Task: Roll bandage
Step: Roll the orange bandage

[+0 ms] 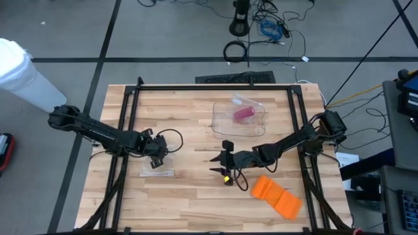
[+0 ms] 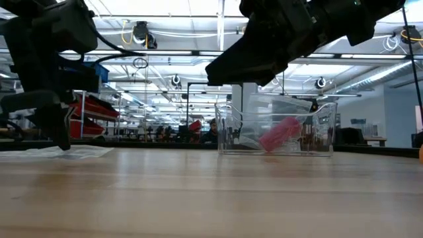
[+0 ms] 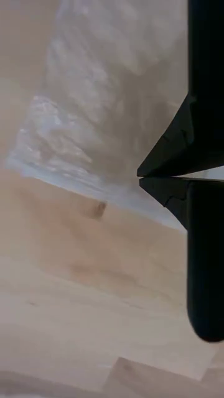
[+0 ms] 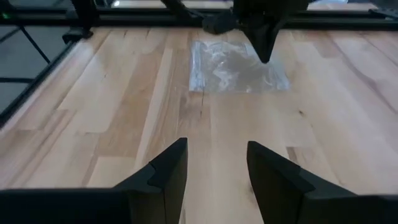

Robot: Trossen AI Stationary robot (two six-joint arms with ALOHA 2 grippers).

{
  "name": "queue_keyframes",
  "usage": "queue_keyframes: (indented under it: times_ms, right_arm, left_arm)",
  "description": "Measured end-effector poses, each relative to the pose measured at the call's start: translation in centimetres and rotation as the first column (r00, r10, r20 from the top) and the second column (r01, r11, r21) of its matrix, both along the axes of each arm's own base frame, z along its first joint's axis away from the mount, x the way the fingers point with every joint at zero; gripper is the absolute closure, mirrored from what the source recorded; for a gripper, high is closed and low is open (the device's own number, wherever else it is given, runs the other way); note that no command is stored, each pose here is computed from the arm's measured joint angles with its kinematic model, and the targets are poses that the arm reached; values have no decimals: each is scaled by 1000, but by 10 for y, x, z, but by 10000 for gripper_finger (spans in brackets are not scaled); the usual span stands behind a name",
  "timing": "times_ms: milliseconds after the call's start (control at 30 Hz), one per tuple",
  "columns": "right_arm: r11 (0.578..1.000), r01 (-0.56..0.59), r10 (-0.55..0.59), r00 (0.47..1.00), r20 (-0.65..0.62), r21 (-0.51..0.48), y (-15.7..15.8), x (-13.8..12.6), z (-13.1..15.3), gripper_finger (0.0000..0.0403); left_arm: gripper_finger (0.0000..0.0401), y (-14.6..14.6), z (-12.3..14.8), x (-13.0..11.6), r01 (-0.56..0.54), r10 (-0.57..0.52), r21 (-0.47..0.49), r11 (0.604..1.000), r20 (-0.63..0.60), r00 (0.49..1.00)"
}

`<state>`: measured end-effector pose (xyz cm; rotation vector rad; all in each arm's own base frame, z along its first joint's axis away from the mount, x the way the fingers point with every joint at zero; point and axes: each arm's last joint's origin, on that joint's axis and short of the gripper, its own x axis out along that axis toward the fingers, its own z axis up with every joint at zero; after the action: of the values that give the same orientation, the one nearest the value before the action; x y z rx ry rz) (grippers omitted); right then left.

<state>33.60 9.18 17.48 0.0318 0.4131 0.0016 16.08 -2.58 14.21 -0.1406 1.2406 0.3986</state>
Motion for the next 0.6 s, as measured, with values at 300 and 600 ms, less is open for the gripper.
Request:
queue_keyframes:
  times_ms: [300, 600]
  right_arm:
    - [998, 56, -53, 972, -229, 4, -5, -17, -9, 252]
    - [984, 178, -135, 829, -542, 26, 0, -59, -11, 252]
  left_arm:
    - [383, 0, 2, 5, -63, 63, 1, 998, 73, 995]
    - [383, -9, 40, 46, 19, 6, -58, 998, 405, 914]
